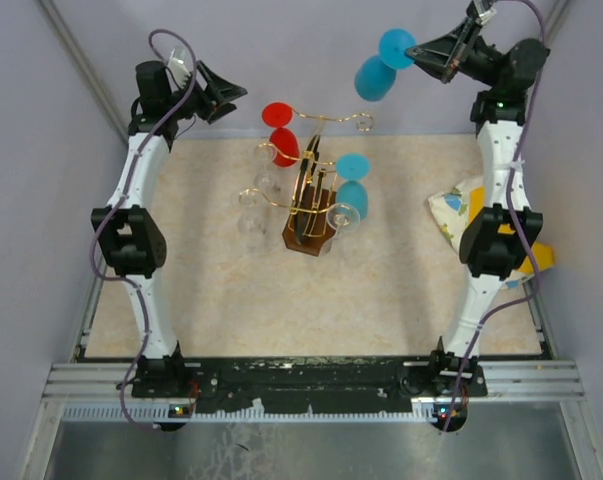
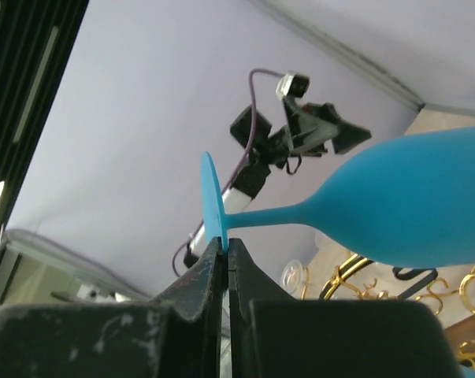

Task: Take the wine glass off the wine glass rack

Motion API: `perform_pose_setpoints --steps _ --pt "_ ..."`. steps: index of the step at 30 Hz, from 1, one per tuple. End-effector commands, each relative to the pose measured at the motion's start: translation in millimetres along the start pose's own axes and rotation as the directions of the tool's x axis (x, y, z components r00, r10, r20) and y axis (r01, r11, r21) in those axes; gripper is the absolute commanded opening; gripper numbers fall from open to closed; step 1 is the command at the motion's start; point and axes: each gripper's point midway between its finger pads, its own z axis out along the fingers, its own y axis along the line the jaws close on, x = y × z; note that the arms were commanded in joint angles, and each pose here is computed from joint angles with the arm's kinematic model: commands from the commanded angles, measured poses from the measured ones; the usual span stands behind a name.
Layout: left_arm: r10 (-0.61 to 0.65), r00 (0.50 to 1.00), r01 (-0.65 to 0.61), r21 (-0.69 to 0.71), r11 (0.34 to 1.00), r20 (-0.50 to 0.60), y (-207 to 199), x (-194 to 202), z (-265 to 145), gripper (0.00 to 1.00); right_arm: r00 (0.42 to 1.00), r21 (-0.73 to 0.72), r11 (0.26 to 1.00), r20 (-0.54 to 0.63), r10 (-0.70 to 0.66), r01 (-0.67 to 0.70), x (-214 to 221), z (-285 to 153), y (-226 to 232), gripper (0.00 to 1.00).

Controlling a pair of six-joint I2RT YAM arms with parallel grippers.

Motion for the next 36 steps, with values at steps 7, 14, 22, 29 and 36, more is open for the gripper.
perform_pose_setpoints --steps 7,14,22,29,36 --pt "0.107 0.992 -0.101 0.082 0.991 -0.066 -19 22 29 0.78 0.958 0.461 0.884 0.211 -0.196 0.08 -60 -56 -52 0.0" --pt "0.139 0.985 -0.137 0.027 0.99 -0.106 -5 44 45 0.77 0.946 0.811 0.582 0.148 -0.29 0.052 -48 -102 -150 0.0" --pt "0.131 0.982 -0.126 0.046 0.991 -0.135 -10 62 60 0.69 0.962 0.908 0.413 0.044 -0.27 0.074 -29 -112 -210 0.0" --pt "0.152 0.982 -0.147 0.05 0.988 -0.109 -20 57 57 0.53 0.952 0.976 0.141 -0.123 -0.281 0.167 -12 -131 -246 0.0" --pt "0.147 0.983 -0.145 0.027 0.989 -0.108 -18 57 54 0.48 0.932 0.971 -0.122 -0.234 -0.277 0.207 -7 -152 -268 0.0"
